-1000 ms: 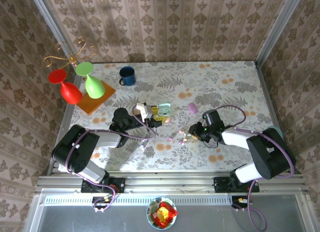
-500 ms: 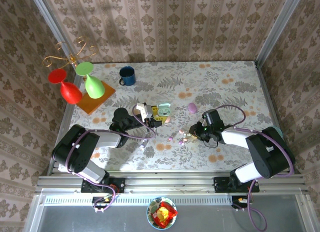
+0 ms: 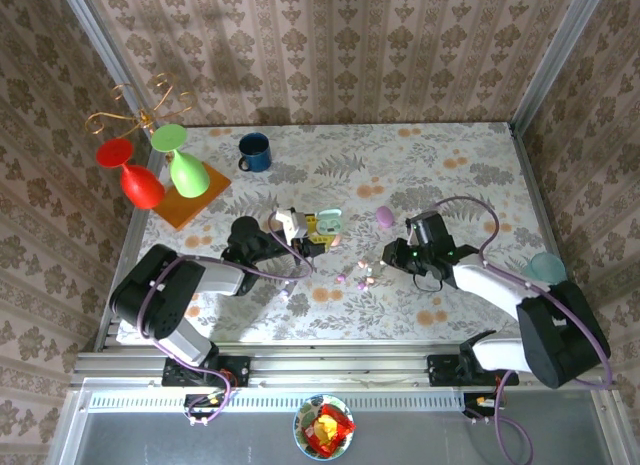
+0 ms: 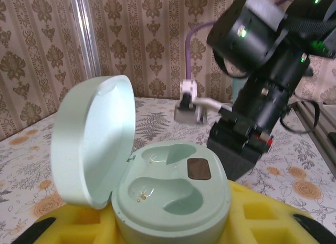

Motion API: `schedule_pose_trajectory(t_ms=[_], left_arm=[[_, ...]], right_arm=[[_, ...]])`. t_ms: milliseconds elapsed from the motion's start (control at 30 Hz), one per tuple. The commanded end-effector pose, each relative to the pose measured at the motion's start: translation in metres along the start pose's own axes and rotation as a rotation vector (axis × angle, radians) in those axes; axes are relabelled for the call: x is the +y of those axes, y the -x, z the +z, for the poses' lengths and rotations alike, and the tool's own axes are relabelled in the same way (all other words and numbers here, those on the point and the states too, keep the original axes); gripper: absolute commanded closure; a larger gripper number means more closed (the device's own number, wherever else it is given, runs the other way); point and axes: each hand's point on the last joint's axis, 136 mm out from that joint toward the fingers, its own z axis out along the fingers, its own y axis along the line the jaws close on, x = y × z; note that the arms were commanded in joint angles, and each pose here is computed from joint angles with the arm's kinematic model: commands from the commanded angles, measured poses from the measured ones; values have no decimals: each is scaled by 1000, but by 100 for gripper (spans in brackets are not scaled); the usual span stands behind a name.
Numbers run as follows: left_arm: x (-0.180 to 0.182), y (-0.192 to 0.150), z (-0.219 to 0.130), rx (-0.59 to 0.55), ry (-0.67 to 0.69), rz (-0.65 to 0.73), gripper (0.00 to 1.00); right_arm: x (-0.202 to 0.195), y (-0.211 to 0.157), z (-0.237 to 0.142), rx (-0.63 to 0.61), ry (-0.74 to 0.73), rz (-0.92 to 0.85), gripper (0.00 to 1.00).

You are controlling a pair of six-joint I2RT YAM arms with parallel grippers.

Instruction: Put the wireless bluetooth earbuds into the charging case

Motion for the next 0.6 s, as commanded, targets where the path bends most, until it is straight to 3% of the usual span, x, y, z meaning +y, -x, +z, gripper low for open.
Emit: schedule_pose_trajectory(t_ms=[0, 367, 567], left_arm=[[4, -5, 1, 0, 10, 31, 78], [6, -21, 4, 30, 0, -4, 78], [5, -22, 3, 31, 2, -6, 78]], right_arm=[[10, 15, -18, -61, -42, -170, 75], [68, 47, -66, -269, 13, -459, 73], [34, 46, -55, -200, -136, -349, 73]])
